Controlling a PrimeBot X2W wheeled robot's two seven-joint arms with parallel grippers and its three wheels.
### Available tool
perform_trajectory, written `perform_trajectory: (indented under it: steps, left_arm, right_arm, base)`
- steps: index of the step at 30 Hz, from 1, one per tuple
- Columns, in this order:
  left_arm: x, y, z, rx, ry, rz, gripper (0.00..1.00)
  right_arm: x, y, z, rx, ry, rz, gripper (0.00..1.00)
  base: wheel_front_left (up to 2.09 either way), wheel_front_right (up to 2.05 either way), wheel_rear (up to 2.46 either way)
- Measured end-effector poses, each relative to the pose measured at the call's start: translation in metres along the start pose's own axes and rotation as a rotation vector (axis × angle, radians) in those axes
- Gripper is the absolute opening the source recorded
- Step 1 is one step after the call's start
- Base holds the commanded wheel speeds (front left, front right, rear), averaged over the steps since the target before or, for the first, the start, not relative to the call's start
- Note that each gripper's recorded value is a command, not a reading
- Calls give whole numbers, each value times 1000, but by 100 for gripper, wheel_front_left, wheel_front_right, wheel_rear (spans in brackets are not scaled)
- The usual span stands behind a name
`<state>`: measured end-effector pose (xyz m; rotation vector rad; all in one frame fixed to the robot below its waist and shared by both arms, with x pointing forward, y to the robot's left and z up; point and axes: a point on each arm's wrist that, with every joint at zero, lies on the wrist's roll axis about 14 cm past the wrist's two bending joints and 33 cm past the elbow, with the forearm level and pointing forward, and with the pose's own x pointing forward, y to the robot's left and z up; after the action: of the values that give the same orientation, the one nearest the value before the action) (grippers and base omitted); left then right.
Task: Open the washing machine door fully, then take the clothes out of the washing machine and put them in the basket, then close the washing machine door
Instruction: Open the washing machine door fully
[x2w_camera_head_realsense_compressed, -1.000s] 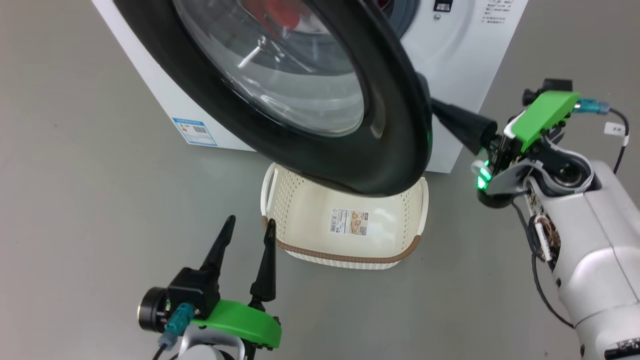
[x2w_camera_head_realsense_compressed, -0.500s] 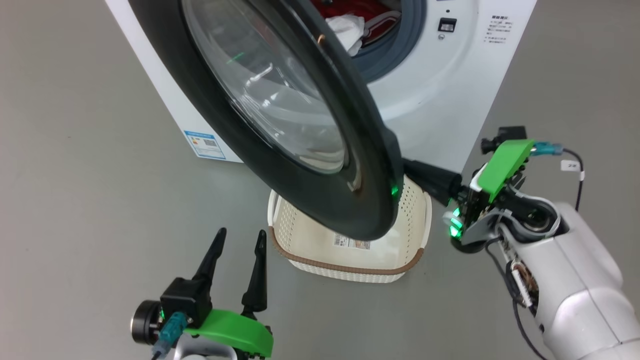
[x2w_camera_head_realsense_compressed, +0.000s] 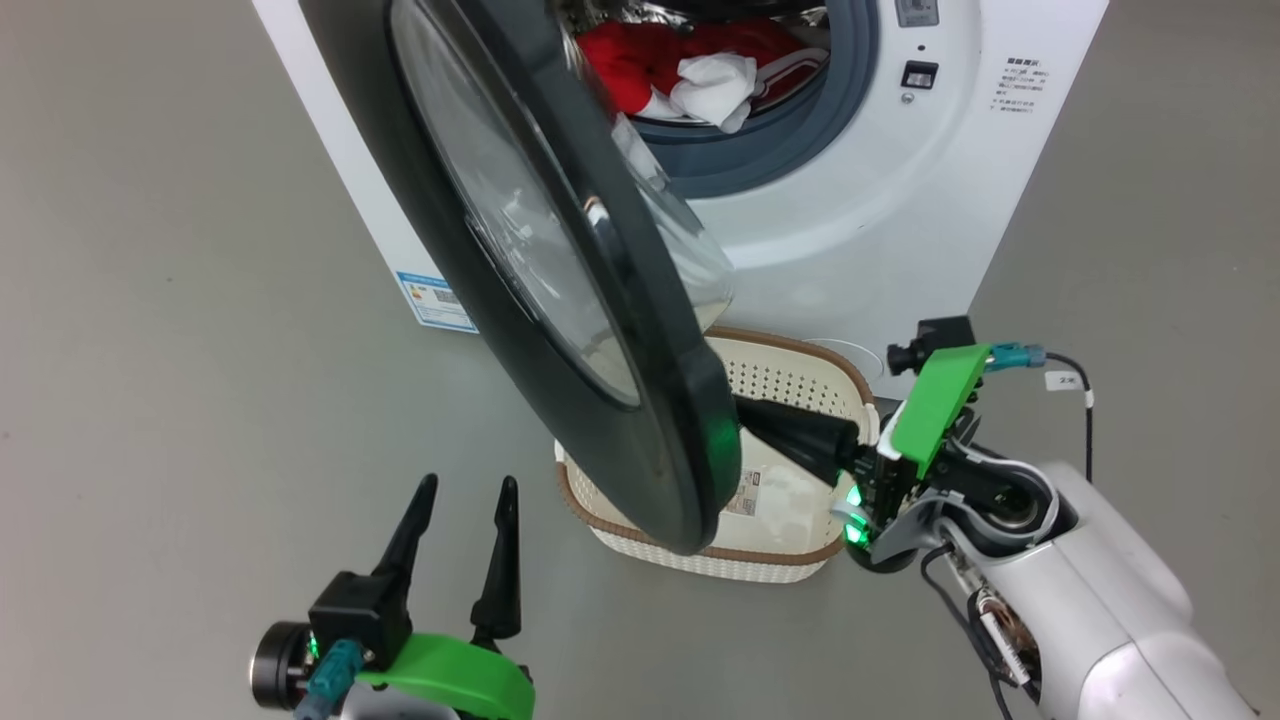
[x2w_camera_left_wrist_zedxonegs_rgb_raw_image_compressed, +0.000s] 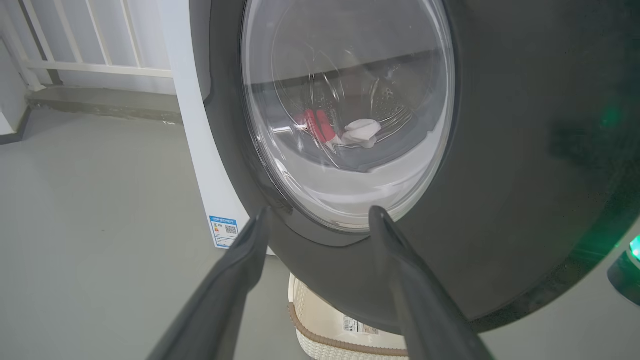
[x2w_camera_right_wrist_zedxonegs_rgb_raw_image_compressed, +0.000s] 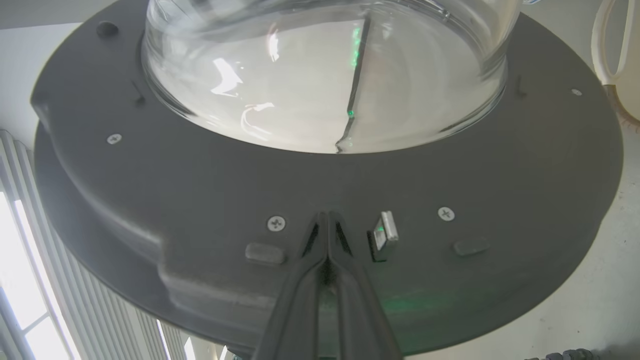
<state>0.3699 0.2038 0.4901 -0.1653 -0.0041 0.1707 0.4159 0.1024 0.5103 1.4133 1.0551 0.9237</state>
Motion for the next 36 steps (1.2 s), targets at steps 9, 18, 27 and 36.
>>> perform_trajectory:
  steps: [9, 18, 27, 36]
  left_arm:
    - [-3, 0, 0, -3, -1, -1, 100]
    - [-2, -6, 0, -7, -1, -18, 100]
    - [-2, -9, -1, -11, 0, -25, 100]
    - [1, -17, -3, -19, 5, -59, 100]
  right_arm:
    - [1, -1, -10, 13, 1, 5, 0]
    - [-8, -4, -12, 43, -40, 17, 0]
    - [-38, 12, 21, 136, -259, 147, 0]
    - [-95, -6, 39, 126, -509, 147, 100]
  base:
    - [0, 0, 0]
    - [0, 0, 0]
    - [0, 0, 0]
    - [0, 0, 0]
